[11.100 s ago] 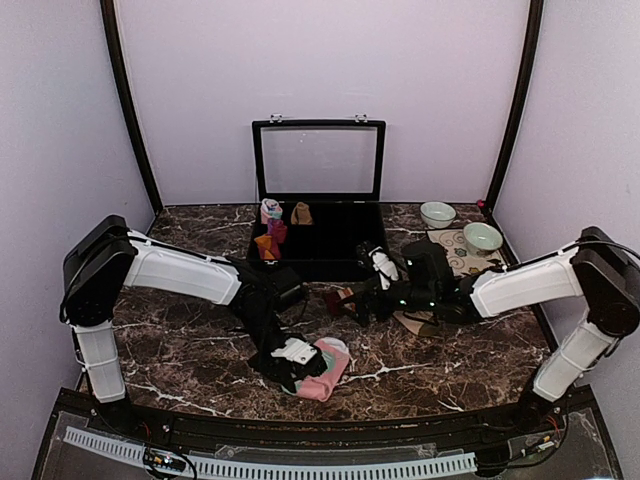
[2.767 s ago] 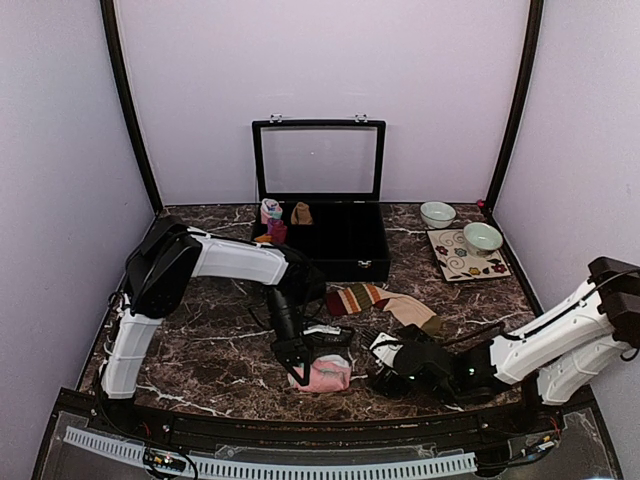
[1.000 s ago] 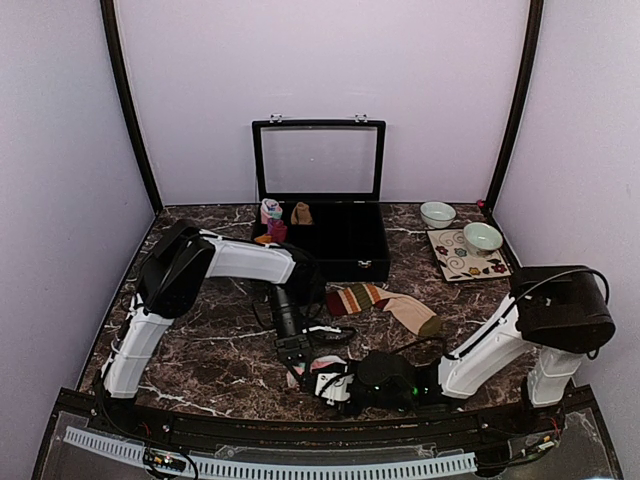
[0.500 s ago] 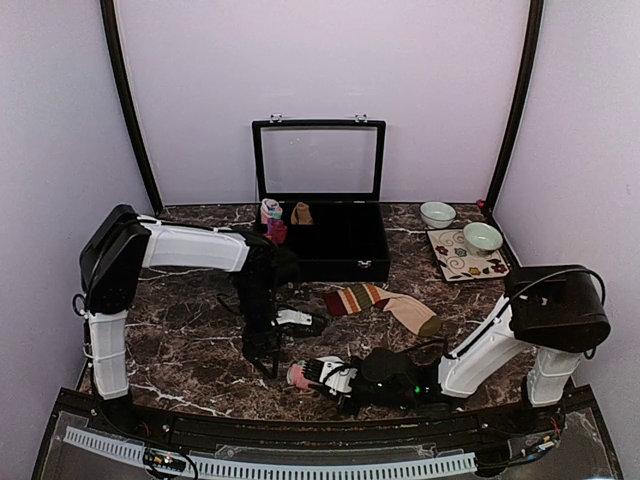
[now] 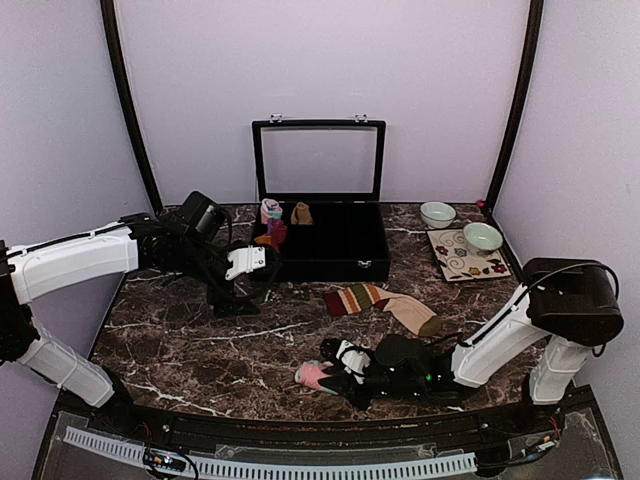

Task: Roll the socks
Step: Roll the sock at the center of the board, then pick up the sock from the center of the board, then pass from the left arm to the right

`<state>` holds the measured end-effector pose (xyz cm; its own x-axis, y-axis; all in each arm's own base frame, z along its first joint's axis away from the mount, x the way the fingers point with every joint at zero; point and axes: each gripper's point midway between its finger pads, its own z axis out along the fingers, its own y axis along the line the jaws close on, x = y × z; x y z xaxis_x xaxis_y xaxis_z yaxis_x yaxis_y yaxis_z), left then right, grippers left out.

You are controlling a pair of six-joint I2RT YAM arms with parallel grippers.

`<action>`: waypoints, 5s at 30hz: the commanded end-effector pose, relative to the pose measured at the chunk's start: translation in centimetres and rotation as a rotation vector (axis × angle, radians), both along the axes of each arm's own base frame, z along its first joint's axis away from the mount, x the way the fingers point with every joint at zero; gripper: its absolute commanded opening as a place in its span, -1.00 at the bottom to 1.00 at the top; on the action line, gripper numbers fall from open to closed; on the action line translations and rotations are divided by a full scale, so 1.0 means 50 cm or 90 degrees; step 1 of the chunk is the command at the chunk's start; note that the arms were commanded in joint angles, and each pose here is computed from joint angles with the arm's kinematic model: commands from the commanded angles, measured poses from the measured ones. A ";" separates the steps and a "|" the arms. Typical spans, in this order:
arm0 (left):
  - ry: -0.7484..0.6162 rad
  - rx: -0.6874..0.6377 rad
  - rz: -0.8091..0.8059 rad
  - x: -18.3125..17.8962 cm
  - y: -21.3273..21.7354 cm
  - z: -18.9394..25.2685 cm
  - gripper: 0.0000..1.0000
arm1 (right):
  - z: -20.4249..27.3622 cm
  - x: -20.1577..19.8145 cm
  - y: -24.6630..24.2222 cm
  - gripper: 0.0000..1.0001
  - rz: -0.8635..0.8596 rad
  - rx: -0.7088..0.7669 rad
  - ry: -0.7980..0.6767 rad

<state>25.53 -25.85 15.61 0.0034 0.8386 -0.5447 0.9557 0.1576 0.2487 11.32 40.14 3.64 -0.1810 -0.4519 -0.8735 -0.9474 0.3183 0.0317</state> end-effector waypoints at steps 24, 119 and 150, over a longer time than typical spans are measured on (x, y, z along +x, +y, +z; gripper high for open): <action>-0.145 0.111 -0.473 -0.229 -0.265 -0.188 0.34 | -0.180 -0.026 -0.143 -0.83 -0.126 -0.061 0.363; 0.619 -0.381 -0.355 -0.252 -0.196 0.327 -1.00 | 0.477 0.054 -0.011 0.52 0.045 0.352 -0.084; 0.555 -0.431 -0.246 -0.157 -0.153 0.408 0.06 | 0.532 0.102 0.046 -1.00 0.091 0.300 -0.060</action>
<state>14.91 -34.50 34.02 -0.4269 0.4517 -0.7834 0.6588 -0.4381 -0.6116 12.58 42.51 33.56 0.0316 0.0834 -0.9960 -0.9995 -0.0055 -0.0322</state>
